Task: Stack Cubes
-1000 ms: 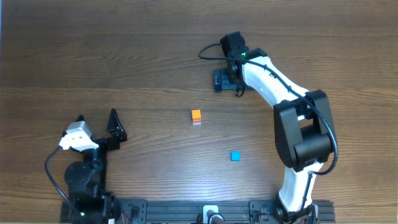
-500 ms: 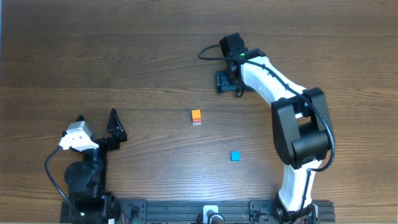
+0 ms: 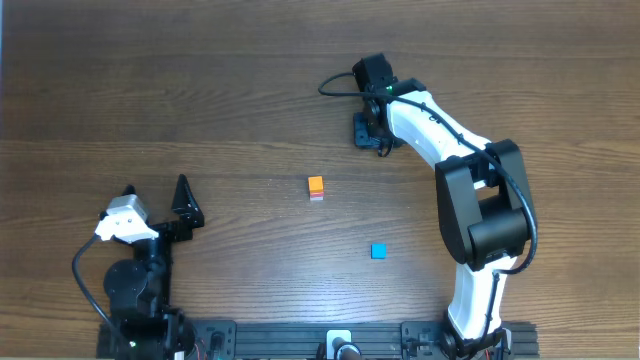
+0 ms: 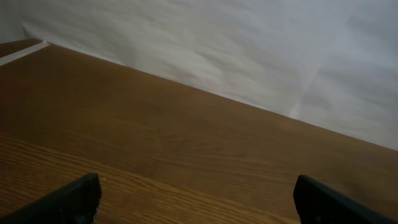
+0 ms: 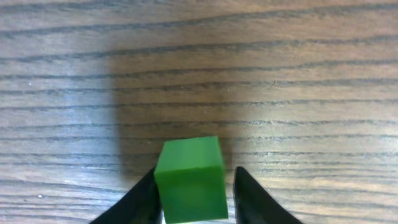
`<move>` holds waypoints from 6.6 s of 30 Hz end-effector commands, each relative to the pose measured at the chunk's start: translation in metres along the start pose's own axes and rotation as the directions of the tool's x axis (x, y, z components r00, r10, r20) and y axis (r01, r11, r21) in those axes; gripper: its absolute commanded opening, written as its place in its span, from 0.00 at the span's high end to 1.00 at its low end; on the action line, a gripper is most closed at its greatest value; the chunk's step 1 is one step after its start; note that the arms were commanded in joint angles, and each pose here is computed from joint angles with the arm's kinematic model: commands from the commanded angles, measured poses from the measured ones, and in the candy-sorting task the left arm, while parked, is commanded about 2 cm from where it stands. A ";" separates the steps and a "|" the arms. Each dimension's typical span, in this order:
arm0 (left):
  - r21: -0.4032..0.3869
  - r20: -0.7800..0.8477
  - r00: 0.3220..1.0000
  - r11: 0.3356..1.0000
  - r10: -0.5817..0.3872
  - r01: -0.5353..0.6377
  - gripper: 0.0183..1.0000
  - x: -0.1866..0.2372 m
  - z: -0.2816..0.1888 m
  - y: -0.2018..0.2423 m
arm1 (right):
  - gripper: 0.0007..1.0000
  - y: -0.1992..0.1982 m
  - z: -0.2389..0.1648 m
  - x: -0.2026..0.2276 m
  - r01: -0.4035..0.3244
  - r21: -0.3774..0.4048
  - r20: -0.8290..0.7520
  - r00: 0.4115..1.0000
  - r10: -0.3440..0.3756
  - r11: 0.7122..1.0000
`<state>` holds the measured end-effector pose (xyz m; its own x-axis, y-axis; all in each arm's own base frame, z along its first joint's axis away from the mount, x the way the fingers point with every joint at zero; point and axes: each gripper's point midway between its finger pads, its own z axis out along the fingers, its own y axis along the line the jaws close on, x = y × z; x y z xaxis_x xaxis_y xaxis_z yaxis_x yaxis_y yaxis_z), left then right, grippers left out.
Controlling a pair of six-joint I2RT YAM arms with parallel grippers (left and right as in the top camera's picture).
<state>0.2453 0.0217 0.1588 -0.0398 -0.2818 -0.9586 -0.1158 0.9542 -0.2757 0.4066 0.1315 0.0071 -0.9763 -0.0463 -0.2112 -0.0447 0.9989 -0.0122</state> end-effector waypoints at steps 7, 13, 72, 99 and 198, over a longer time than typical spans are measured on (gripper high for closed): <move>0.001 0.004 1.000 1.000 0.014 -0.014 0.00 0.000 0.000 0.000 | 0.81 0.003 0.001 -0.006 -0.004 -0.011 0.008 1.000 0.004 1.000; 0.001 0.004 1.000 1.000 0.014 -0.014 0.00 0.000 0.000 0.000 | 0.88 0.008 -0.001 -0.006 -0.009 -0.038 0.003 1.000 0.009 0.999; 0.001 0.004 1.000 1.000 0.014 -0.014 0.00 0.000 0.000 0.000 | 0.99 0.135 -0.121 0.098 0.063 -0.046 -0.139 0.988 -0.069 0.997; 0.001 0.004 1.000 1.000 0.014 -0.014 0.00 0.000 0.000 0.000 | 0.99 0.128 -0.104 0.095 0.044 0.017 -0.137 0.990 -0.042 0.999; 0.001 0.004 1.000 1.000 0.014 -0.014 0.00 0.000 0.000 0.000 | 0.05 0.017 -0.064 0.240 -0.053 -0.035 -0.228 0.973 0.044 0.998</move>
<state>0.2453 0.0217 0.1588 -0.0398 -0.2818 -0.9586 -0.1158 0.9542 -0.2757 0.1580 0.1376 0.0197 -0.9992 -0.0333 0.0223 -0.0329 0.9993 0.0182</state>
